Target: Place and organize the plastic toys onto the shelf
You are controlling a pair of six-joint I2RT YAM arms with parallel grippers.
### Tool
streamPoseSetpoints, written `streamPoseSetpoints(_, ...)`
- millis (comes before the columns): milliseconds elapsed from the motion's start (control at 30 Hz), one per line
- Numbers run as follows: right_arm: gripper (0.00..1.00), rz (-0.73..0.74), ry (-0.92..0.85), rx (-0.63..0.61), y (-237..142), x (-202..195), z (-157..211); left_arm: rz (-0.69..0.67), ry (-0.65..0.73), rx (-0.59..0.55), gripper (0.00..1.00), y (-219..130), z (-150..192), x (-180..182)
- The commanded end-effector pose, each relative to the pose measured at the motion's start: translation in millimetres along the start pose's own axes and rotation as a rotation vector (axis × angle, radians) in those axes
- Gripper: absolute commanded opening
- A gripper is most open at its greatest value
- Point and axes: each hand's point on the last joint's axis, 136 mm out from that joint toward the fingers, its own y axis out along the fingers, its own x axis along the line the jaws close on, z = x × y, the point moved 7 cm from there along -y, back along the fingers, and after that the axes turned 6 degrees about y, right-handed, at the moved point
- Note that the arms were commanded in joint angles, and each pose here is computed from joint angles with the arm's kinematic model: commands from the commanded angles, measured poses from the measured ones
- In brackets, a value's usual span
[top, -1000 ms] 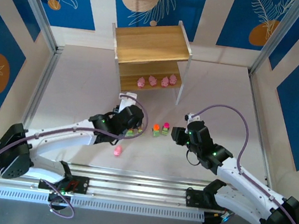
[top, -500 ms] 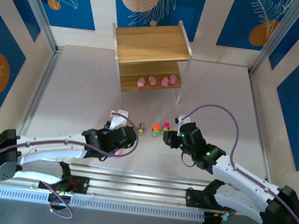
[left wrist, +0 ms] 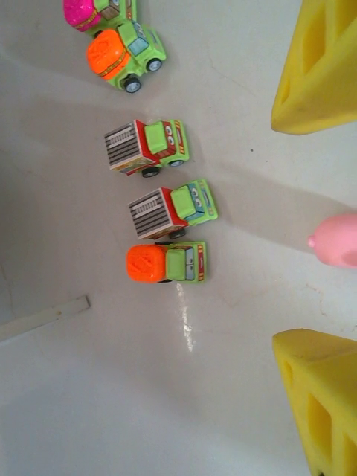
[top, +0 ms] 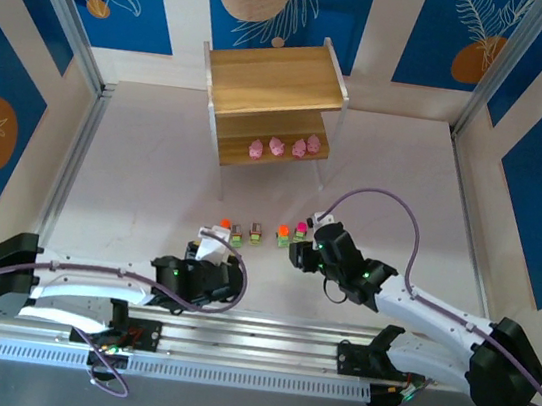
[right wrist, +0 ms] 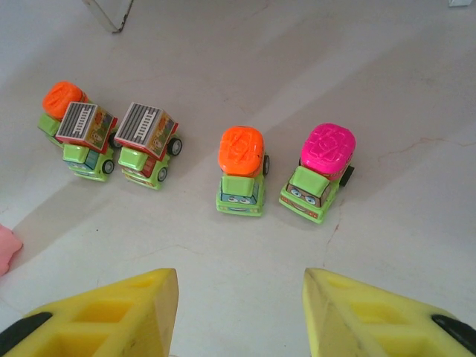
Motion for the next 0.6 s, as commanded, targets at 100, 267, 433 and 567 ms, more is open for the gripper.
streamPoseSetpoints(100, 0.48, -0.020, -0.020, -0.047, -1, 11, -15, -0.060, -0.027, 0.026, 0.70, 6, 24, 7)
streamPoseSetpoints(267, 0.48, -0.023, -0.029, -0.042, 0, 13, -14, -0.062, -0.054, 0.050, 0.70, 12, 41, 14)
streamPoseSetpoints(433, 0.49, -0.017, -0.038, -0.041, 1, 14, -13, -0.070, -0.057, 0.069, 0.70, 15, 51, 17)
streamPoseSetpoints(567, 0.49, -0.012, -0.043, -0.044, 1, 14, -14, -0.049, -0.055, 0.073, 0.70, 18, 56, 13)
